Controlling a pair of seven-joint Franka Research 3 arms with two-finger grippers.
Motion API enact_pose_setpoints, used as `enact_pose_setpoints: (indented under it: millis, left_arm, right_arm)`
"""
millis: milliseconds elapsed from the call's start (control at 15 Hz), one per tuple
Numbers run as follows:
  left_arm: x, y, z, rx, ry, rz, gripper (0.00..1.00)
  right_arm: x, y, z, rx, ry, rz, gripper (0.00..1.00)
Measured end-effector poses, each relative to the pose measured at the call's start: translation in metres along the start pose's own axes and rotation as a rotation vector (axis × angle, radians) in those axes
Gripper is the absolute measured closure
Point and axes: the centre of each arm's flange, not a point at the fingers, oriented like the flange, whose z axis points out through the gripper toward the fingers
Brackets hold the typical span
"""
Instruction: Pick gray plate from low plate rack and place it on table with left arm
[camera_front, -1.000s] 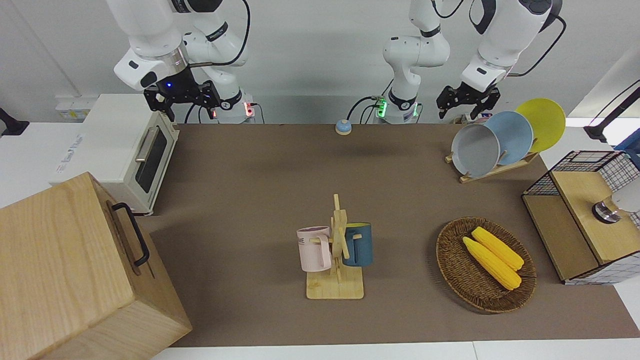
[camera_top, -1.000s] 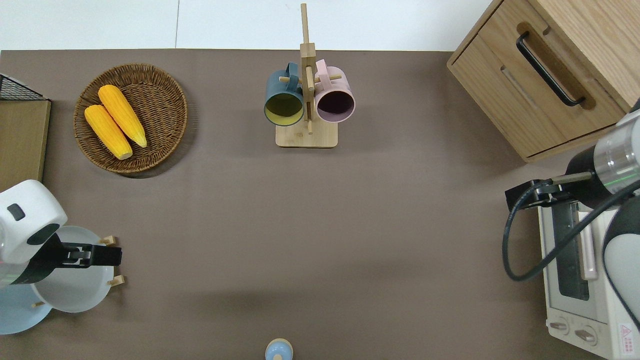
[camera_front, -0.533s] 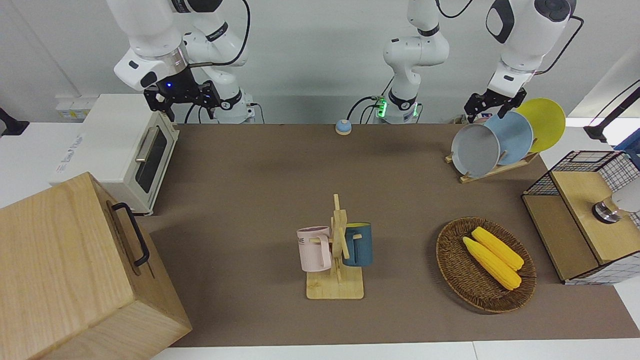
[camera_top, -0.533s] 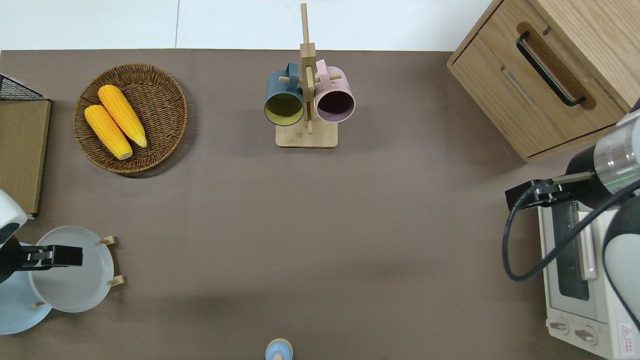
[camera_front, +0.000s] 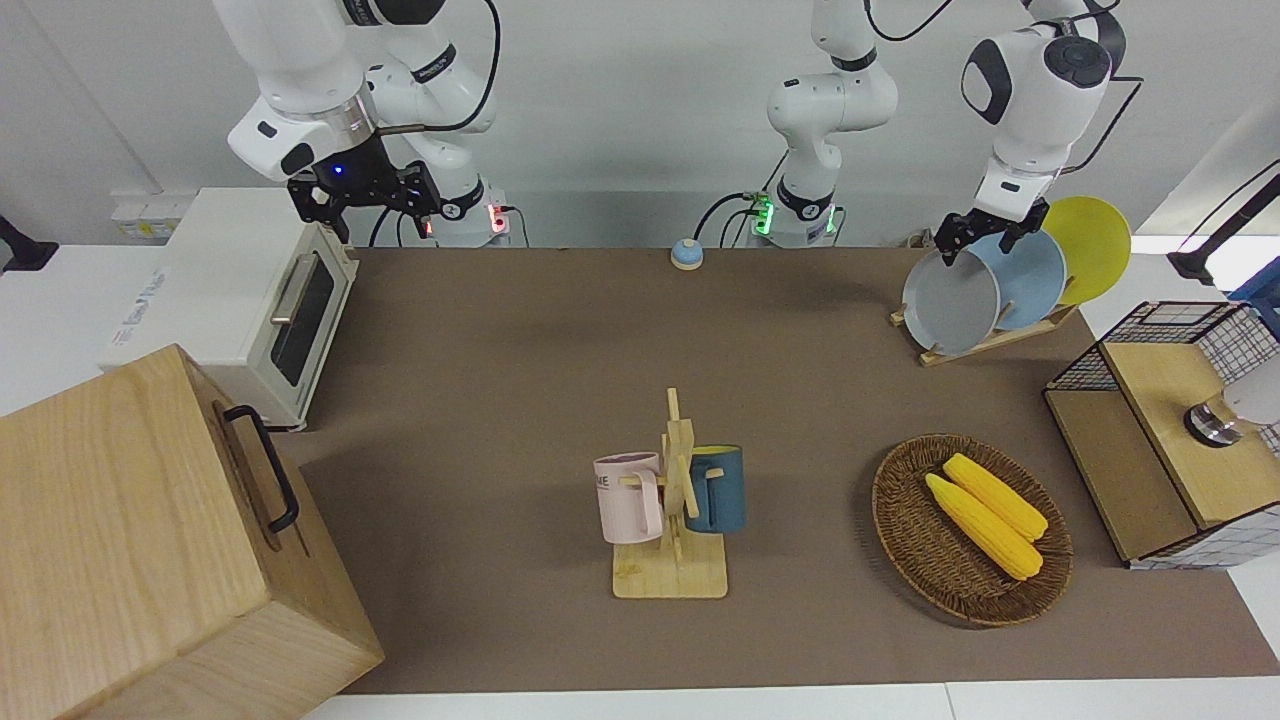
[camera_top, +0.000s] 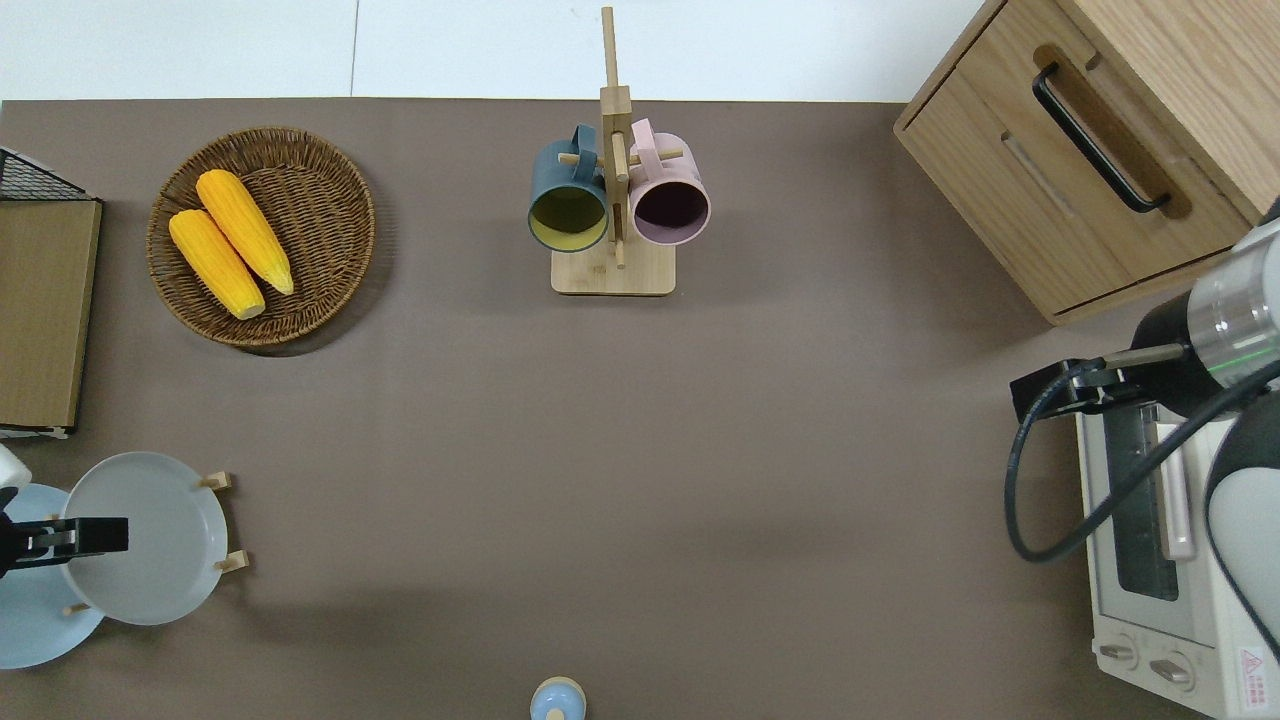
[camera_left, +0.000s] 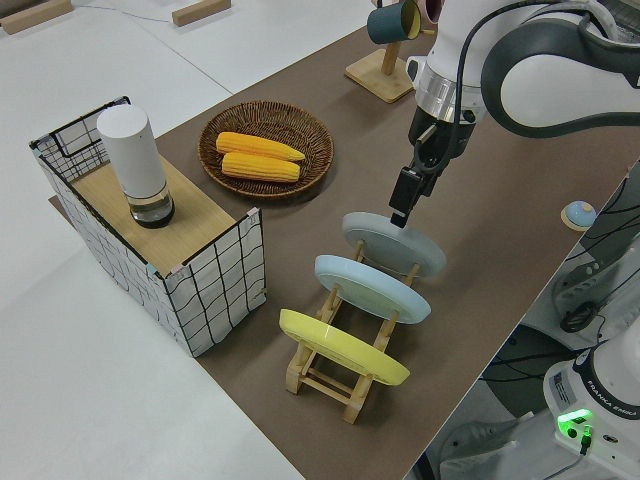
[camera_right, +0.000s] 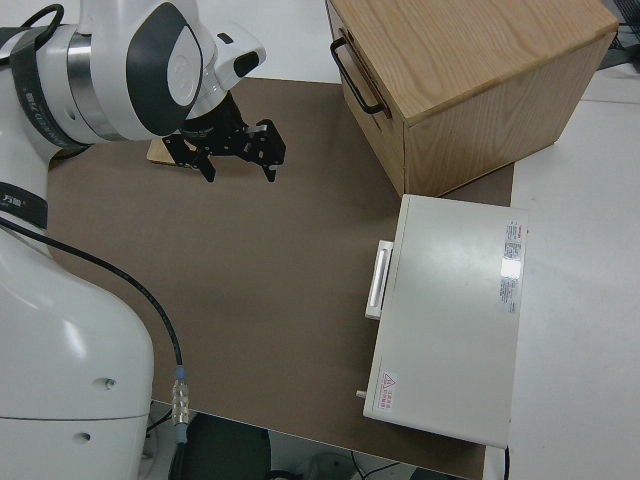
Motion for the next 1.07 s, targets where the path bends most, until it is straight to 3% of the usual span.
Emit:
enact_pose_setpoints:
  millis: [600, 667, 800, 867, 1067]
  left_arm:
    - [-0.007, -0.008, 0.039, 0.032, 0.015, 0.003, 0.05]
    - [-0.006, -0.008, 0.039, 0.033, 0.016, 0.003, 0.16]
    - [-0.006, -0.008, 0.039, 0.033, 0.020, 0.004, 0.19]
    - [-0.006, -0.008, 0.038, 0.034, 0.021, 0.004, 0.25]
    - [-0.005, -0.008, 0.037, 0.035, 0.028, 0.005, 0.60]
  right_arm:
    - [0.000, 0.000, 0.000, 0.000, 0.000, 0.000, 0.01]
    - [0.000, 0.000, 0.000, 0.000, 0.000, 0.000, 0.01]
    - [0.000, 0.000, 0.000, 0.000, 0.000, 0.000, 0.01]
    - [0.000, 0.000, 0.000, 0.000, 0.000, 0.000, 0.01]
    - [0.000, 0.000, 0.000, 0.000, 0.000, 0.000, 0.01]
